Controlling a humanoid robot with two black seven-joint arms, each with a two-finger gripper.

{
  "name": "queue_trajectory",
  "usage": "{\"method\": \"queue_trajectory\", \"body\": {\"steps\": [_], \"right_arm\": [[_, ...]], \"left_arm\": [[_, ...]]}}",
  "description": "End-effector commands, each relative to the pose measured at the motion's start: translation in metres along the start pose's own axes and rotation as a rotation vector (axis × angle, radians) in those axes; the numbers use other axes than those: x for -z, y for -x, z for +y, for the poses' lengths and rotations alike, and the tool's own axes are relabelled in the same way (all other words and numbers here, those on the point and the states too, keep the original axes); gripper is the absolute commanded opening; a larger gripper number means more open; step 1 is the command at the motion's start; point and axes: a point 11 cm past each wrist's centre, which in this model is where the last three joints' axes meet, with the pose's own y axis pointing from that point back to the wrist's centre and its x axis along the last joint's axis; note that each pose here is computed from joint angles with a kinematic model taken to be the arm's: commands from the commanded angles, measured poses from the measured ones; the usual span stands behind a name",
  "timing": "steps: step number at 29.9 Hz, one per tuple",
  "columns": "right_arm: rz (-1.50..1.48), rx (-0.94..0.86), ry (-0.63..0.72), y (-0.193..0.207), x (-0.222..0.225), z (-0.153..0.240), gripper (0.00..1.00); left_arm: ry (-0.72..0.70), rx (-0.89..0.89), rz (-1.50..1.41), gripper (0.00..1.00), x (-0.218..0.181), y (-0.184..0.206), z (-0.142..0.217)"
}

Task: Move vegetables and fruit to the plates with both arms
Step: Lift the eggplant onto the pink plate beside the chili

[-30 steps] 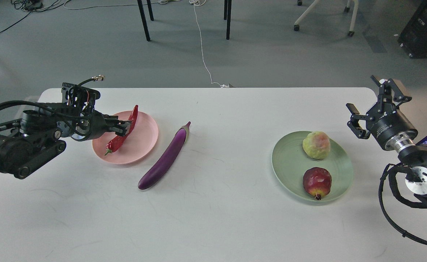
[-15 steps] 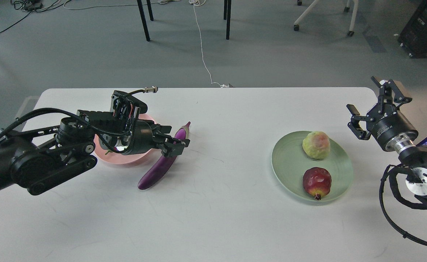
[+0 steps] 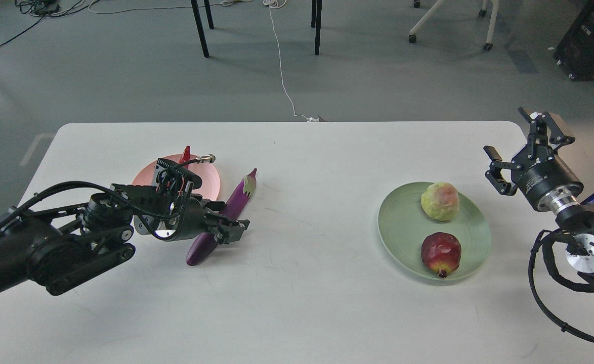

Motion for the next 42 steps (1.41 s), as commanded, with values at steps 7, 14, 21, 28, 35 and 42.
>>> {"method": "queue_trajectory", "body": {"steps": [7,14,21,28,35,42], "right_arm": [[-0.002,-0.002,-0.003,0.000,0.001,0.000,0.98],[-0.001,-0.002,-0.001,-0.001,0.000,0.000,0.98],[-0.001,-0.002,-0.003,-0.001,0.000,0.000,0.98],[-0.001,-0.002,-0.003,-0.001,0.000,0.000,0.98],[0.001,-0.004,-0.004,-0.002,0.002,0.001,0.98],[0.000,0.001,-0.003,0.000,0.002,0.001,0.98]], "left_arm": [[-0.005,0.007,0.002,0.79,0.002,0.004,0.001],[-0.006,0.020,0.014,0.67,0.004,0.009,0.002],[-0.007,0.016,0.008,0.11,0.001,0.007,0.002],[0.058,-0.038,0.013,0.08,-0.015,-0.016,0.021],[-0.045,-0.093,0.063,0.10,0.032,-0.041,0.056],[-0.158,-0.078,0.125,0.19,0.075,-0.025,0.063]]}}
